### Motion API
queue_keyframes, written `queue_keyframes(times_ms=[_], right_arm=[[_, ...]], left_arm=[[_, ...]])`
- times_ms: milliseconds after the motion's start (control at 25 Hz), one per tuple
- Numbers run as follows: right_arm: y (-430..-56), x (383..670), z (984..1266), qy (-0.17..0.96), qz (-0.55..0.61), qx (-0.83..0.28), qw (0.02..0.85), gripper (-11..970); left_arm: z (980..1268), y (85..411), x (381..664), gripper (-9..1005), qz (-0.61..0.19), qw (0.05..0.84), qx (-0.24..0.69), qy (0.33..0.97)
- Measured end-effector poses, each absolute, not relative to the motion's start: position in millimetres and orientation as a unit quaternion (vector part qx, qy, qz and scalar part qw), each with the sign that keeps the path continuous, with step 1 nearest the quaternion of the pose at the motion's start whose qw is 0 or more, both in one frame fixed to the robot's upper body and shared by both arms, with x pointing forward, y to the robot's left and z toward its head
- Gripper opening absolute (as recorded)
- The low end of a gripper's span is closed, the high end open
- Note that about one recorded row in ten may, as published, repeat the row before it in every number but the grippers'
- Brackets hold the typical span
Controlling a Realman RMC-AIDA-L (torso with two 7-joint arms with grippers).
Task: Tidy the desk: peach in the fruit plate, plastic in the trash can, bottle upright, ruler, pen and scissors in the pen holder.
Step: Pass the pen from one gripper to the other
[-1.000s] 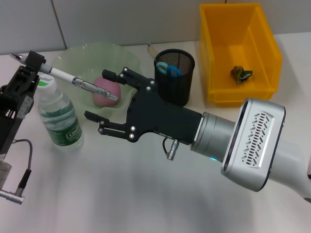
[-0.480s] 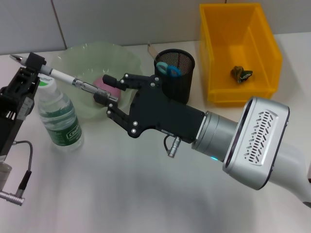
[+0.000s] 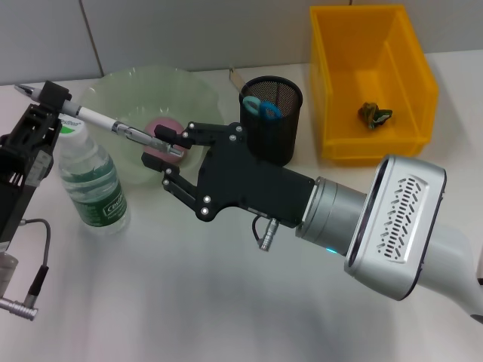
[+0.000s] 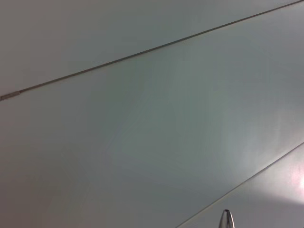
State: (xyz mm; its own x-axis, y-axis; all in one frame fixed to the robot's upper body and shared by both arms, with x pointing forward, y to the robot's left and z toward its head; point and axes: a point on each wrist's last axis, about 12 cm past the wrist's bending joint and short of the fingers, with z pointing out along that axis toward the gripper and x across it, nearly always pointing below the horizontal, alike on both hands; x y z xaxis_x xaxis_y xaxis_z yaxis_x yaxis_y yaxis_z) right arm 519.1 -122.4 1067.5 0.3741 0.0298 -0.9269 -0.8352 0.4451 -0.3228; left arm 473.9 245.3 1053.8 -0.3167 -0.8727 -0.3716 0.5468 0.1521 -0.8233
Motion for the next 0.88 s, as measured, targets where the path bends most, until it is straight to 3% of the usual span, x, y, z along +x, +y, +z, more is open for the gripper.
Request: queue_keyframes(times_ms=[880], right_arm=[[-120.8, 520.1, 1068.9, 0.466, 0.306, -0.431, 0.71, 272]], left_arm=[[1052.0, 245.2, 470.9, 144, -0.638, 0.55, -0.164, 0.512]])
